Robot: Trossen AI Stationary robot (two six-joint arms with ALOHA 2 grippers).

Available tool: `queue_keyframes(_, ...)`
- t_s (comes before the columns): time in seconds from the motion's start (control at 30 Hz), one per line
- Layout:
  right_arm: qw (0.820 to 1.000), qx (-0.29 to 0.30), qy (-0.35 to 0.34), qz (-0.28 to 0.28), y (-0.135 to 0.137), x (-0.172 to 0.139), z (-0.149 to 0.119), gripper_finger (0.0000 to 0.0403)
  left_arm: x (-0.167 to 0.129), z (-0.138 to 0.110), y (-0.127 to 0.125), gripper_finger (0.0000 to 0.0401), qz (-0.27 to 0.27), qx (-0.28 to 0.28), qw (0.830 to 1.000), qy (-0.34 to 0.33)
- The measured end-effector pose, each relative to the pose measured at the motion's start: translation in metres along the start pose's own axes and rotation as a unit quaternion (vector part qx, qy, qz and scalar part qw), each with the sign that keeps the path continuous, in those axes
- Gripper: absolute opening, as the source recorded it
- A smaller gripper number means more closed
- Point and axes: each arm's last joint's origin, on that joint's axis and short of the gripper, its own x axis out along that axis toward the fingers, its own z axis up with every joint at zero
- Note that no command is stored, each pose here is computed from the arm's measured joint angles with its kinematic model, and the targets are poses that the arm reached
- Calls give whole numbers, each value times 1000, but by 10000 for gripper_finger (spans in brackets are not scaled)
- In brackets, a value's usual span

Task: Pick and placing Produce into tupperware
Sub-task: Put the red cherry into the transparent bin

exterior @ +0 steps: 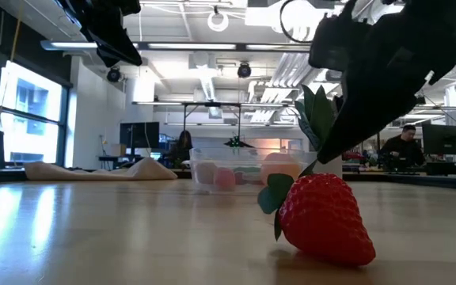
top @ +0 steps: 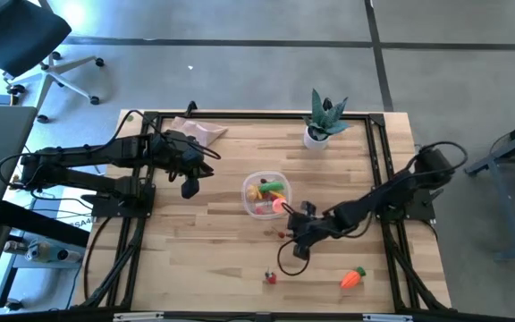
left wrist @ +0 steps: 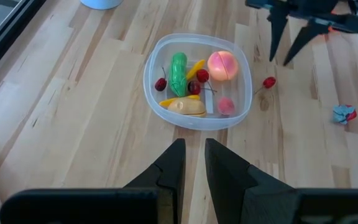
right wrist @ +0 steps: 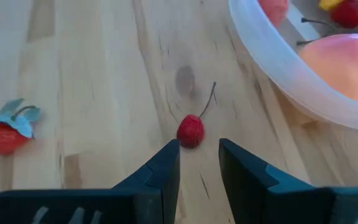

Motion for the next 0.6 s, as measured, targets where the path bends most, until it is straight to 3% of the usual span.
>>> queue_keyframes(0.17, 1000, -5, 11, 12, 6, 10, 3, 109, 0, 0, 0, 51, 0, 0, 1000, 0)
queue_keyframes(0.33, 999, 10, 3, 30, 10, 19, 2, 141, 0, 0, 0, 51, 0, 0, 1000, 0)
queue_keyframes(0.6, 999, 45, 13, 8, 7, 28, -4, 172, 0, 0, 0, 51, 0, 0, 1000, 0)
